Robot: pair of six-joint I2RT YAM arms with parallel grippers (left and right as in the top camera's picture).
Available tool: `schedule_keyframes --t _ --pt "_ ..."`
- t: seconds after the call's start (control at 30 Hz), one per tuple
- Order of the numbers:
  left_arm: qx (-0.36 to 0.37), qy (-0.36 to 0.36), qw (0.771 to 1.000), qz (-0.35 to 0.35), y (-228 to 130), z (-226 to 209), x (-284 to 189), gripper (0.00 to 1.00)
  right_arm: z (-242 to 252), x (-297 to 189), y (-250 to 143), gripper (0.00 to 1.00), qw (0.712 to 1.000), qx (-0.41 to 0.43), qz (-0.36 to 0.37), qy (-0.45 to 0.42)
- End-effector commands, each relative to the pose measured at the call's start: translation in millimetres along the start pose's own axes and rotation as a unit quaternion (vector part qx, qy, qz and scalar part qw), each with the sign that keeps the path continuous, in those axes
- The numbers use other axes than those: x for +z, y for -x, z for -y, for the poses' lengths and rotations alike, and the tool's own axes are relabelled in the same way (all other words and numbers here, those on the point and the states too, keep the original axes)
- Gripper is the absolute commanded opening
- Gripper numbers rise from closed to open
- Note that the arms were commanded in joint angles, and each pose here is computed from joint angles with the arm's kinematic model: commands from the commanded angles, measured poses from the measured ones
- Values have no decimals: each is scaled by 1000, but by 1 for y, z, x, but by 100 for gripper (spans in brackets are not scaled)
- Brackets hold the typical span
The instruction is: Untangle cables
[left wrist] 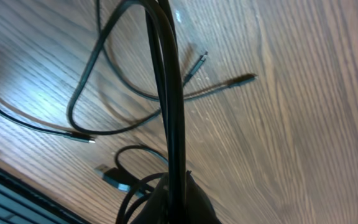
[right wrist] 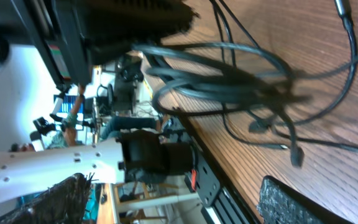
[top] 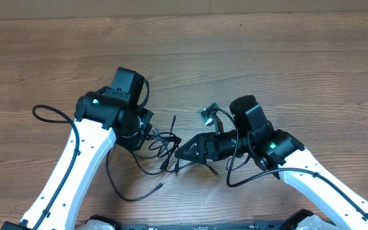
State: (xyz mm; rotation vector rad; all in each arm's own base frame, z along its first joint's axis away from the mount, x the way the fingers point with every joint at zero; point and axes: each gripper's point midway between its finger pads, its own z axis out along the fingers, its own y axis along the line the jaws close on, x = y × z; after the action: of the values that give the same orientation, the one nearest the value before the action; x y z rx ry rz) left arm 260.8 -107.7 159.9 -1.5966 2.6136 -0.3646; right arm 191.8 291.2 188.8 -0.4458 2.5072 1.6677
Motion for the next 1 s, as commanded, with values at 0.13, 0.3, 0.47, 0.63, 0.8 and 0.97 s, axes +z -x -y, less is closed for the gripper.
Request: schedule_keyframes --t 0.13,0.3,0.47,0.63,0.8,0.97 --pt "3 -30 1000 -3 -15 18 -3 4 6 -2 29 86 991 111 72 -35" --pt "6 -38 998 -41 -28 21 -4 4 12 -5 40 86 980 161 105 -47" --pt "8 -44 998 -43 -29 24 -4 4 2 -6 52 86 977 172 126 -23" --pt "14 -50 997 -59 -37 27 -5 4 5 -8 57 86 974 177 142 -29" --pt "17 -62 997 -50 -35 33 -5 4 3 -7 56 86 974 181 136 -25" --pt "22 -77 995 -55 -38 41 -6 4 4 -8 57 86 973 180 139 -26"
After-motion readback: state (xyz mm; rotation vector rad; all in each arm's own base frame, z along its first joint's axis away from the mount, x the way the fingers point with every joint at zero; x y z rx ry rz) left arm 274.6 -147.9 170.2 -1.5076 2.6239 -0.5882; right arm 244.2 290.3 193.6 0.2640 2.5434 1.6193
